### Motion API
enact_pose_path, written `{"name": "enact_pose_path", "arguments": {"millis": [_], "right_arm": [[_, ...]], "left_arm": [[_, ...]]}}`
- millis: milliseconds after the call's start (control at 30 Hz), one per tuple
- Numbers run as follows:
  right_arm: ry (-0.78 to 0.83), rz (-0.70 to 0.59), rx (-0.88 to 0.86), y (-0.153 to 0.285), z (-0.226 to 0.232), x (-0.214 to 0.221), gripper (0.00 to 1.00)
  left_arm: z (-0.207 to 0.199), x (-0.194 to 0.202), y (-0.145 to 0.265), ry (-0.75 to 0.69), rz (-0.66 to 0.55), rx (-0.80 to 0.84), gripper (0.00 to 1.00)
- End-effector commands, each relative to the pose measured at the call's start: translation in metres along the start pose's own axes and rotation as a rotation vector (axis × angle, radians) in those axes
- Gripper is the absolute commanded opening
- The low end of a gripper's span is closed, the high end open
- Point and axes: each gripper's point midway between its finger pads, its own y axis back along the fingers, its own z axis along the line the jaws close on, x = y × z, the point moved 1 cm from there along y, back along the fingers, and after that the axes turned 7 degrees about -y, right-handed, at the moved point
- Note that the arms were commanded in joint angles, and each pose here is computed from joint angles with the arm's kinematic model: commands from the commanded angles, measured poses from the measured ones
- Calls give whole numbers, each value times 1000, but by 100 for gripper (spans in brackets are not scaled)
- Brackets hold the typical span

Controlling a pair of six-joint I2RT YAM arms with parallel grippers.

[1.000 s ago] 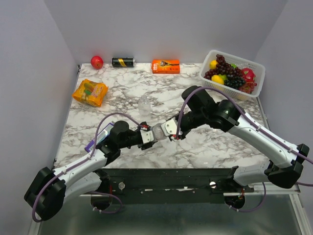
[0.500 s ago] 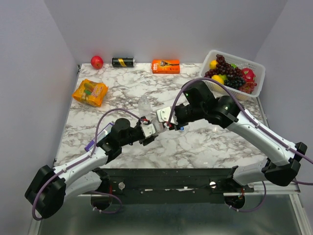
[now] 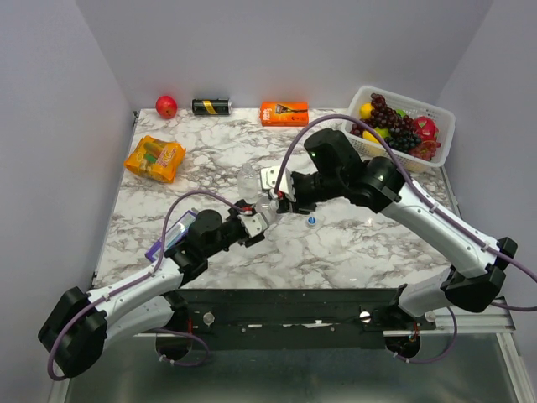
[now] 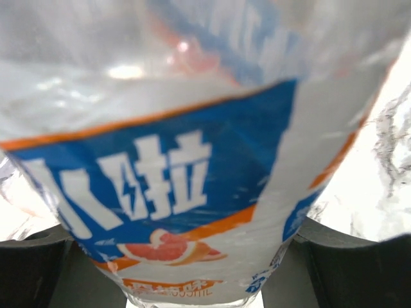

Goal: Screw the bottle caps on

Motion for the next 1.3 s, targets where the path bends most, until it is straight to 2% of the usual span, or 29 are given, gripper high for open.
{"name": "enact_pose_path", "arguments": {"millis": [0,200,333,433,667,733,900,1067,1133,1233,1267], "right_arm": [[-224,113,-82,-23,20,26,20],[-422,127,-24,-27,17,33,18],[-675,137,12,-29,10,43,16],[-786,158,69,-30,4,49,9],[-954,172,64,-41,0,53,4],[-986,163,59,-42,-3,50,1],[-1019,165,49,-44,-8,53,1],[-1002,160,88,-39,-16,56,4],[-972,144,85,-37,-19,54,9],[-919,119,95,-34,-28,47,25],[-886,112,99,-33,-31,46,33]], "left_arm": [[58,-80,8,-144,-246,-247,0],[69,-84,9,-158,-231,-317,0],[74,-84,10,-190,-213,-353,0],[74,-78,8,-183,-170,-358,0],[61,-53,1,-165,-63,-299,0],[57,-49,0,-166,-51,-281,0],[36,-32,-8,-144,-6,-171,0],[8,-20,-11,-71,17,-50,0],[0,-17,-11,-47,16,-15,0],[-11,-13,-11,-18,20,29,0],[-14,-10,-11,-13,29,41,0]]}}
